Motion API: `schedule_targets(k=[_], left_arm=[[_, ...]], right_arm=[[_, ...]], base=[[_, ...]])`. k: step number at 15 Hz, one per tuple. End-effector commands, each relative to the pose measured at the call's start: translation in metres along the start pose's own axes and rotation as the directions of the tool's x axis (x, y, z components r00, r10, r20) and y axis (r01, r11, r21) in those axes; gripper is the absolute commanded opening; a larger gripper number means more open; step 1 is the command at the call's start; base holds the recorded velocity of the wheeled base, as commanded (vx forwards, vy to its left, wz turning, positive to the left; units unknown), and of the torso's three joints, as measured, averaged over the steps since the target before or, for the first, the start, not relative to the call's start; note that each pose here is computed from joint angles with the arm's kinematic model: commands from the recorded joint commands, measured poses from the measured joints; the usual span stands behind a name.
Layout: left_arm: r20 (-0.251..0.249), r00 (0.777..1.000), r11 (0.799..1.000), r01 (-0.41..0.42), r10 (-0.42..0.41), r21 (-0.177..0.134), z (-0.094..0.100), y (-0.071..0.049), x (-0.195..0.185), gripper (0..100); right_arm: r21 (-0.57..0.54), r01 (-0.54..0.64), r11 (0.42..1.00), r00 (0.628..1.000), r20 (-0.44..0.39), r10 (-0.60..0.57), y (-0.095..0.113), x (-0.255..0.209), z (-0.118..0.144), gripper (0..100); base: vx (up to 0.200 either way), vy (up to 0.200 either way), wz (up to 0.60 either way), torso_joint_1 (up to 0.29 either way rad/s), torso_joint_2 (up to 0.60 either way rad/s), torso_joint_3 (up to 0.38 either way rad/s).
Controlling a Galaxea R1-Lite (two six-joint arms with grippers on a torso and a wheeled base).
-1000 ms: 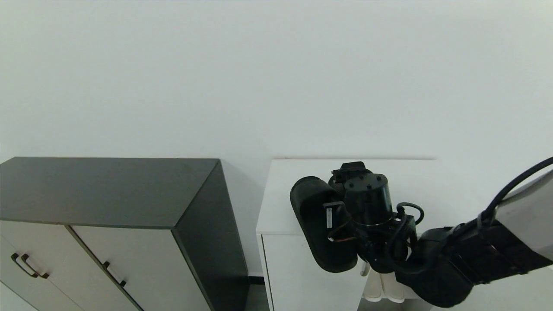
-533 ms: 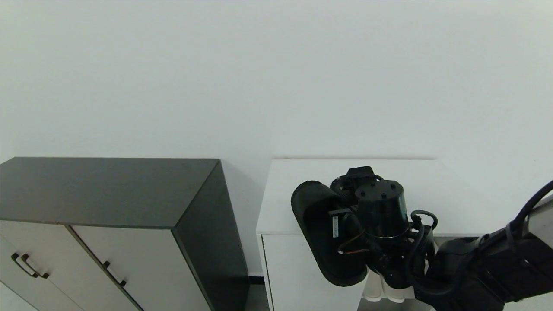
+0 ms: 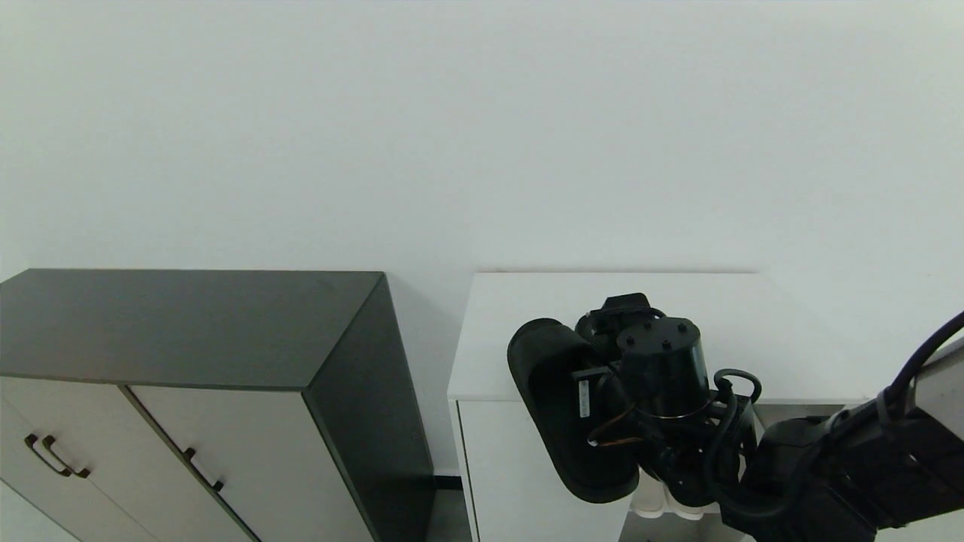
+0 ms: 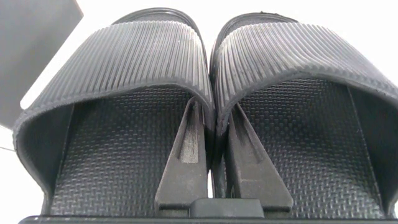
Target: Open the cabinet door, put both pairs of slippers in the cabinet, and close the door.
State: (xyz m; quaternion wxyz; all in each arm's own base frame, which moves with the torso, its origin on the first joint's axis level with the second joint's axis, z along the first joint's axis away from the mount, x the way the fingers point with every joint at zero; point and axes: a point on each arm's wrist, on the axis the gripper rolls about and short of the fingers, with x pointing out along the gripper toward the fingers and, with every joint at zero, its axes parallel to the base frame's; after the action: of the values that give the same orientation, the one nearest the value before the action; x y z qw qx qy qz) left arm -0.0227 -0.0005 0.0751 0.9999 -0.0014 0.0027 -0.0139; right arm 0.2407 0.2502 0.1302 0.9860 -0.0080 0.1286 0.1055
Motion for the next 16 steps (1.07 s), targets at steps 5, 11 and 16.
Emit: schedule_targets(k=[5,11,16], left_arm=[[-0.001,1.000,1.000,0.000,0.000,0.000,0.0001,0.0000,0.0001,0],[-0.001,1.000,1.000,0.000,0.000,0.000,0.0001,0.0000,0.0001,0],[-0.001,1.000,1.000,0.000,0.000,-0.002,0.0001,0.0000,0.0001,0]], right_arm=[[-0.003,0.000,1.000,1.000,-0.004,0.000,0.0011,0.0009,-0.0020,0],[-0.012,0.004,1.000,1.000,-0.016,-0.004,0.0016,0.0040,-0.0069,0],[-0.015,0.002,1.000,1.000,-0.015,-0.002,0.0029,0.0043,-0.0079,0]], base=[[-0.200,0.000,0.00,-0.001,0.00,0.003],[-0.133,0.000,0.00,0.002,0.00,0.002],[0.000,0.000,0.00,0.000,0.00,0.000]])
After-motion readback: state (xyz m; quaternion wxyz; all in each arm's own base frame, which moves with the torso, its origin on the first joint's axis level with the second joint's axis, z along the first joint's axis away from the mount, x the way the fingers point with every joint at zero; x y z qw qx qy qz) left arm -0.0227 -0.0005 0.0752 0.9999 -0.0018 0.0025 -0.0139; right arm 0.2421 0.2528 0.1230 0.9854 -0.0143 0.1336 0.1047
